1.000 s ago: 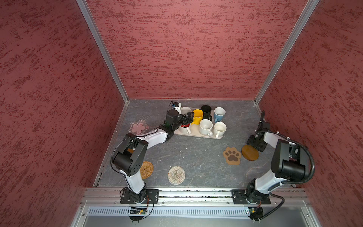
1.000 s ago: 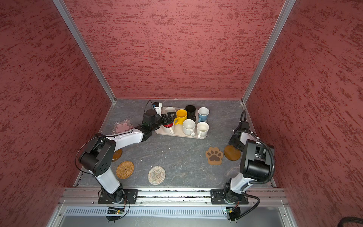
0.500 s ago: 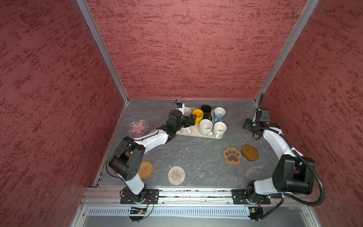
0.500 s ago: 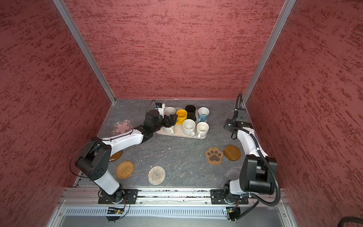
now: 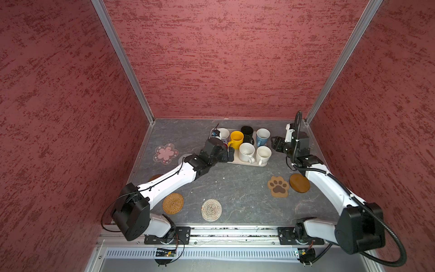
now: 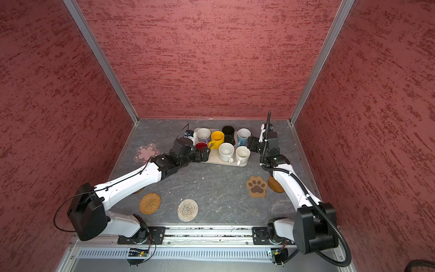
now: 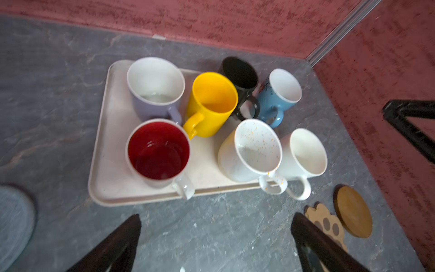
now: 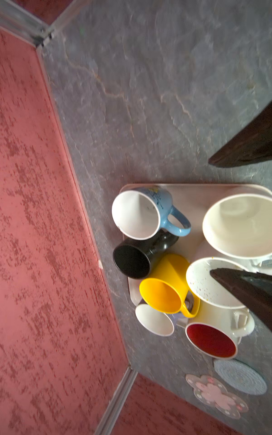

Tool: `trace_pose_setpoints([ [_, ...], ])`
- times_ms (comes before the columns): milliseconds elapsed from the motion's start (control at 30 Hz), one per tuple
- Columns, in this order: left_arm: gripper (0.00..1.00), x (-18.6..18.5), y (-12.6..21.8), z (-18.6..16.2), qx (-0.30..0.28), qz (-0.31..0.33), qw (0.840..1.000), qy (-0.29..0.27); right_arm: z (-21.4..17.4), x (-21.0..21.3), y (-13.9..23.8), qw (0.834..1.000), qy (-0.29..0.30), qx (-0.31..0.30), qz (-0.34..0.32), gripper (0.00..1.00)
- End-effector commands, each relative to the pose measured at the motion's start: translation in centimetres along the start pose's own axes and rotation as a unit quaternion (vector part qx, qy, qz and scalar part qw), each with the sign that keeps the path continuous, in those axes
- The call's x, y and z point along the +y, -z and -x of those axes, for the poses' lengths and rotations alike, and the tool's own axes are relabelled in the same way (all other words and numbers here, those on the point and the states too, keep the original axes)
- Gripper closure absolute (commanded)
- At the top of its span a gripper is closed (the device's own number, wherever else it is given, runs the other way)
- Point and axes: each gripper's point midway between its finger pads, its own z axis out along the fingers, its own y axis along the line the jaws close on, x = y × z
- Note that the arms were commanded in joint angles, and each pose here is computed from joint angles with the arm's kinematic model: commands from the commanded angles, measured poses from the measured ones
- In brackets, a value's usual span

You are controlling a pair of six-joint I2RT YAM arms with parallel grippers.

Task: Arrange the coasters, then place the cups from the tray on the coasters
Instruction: 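Move the left gripper to the zigzag coaster while the right reaches toward the tray, then lower the left gripper onto the centre of the zigzag woven coaster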

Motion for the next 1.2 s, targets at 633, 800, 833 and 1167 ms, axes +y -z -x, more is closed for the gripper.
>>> trace_pose_setpoints([
  [633,0.51,5.9,9.2,-17.3,0.248,0.128,0.96,0.008,-2.5,4.0,1.1,0.98,-0.093,-0.088,0.154,0.31],
  [800,0.51,6.2,9.2,-18.9,0.276,0.132,0.952,0.008,-2.3,3.8,2.1,0.977,-0.097,-0.106,0.156,0.25],
  [833,0.51,6.2,9.1,-19.2,0.281,0.134,0.95,0.006,-2.2,3.9,2.3,0.977,-0.094,-0.109,0.158,0.2],
  [1167,0.56,6.1,7.6,-21.9,0.316,0.125,0.94,0.003,-2.2,4.4,2.9,0.971,-0.104,-0.114,0.181,0.01],
])
